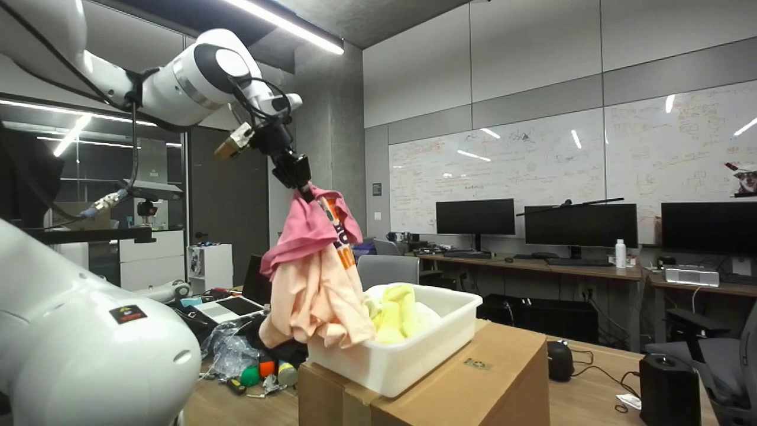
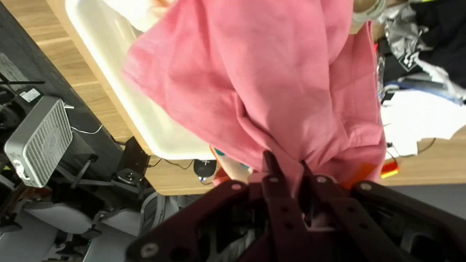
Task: Take the t-shirts and towel out of the white container and put them on the tabletop
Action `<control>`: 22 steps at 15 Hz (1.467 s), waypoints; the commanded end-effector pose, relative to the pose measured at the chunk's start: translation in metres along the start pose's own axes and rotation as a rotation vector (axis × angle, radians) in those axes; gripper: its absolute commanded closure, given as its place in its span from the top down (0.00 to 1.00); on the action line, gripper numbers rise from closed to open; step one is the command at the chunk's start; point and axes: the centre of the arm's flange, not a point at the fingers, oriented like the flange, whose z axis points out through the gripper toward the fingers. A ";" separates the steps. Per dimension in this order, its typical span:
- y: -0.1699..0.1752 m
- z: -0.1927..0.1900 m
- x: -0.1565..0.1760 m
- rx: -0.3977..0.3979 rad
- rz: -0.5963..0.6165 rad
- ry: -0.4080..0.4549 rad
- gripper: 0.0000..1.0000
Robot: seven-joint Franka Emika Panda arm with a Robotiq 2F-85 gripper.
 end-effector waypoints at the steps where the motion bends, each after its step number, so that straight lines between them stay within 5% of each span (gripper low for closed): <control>1: -0.065 0.031 0.019 -0.006 -0.171 -0.113 0.03; 12: -0.189 0.066 0.009 0.069 -0.693 -0.361 0.03; 16: -0.231 0.055 -0.001 0.205 -0.867 -0.320 0.03; 22: -0.258 0.066 0.014 0.294 -0.831 -0.273 0.03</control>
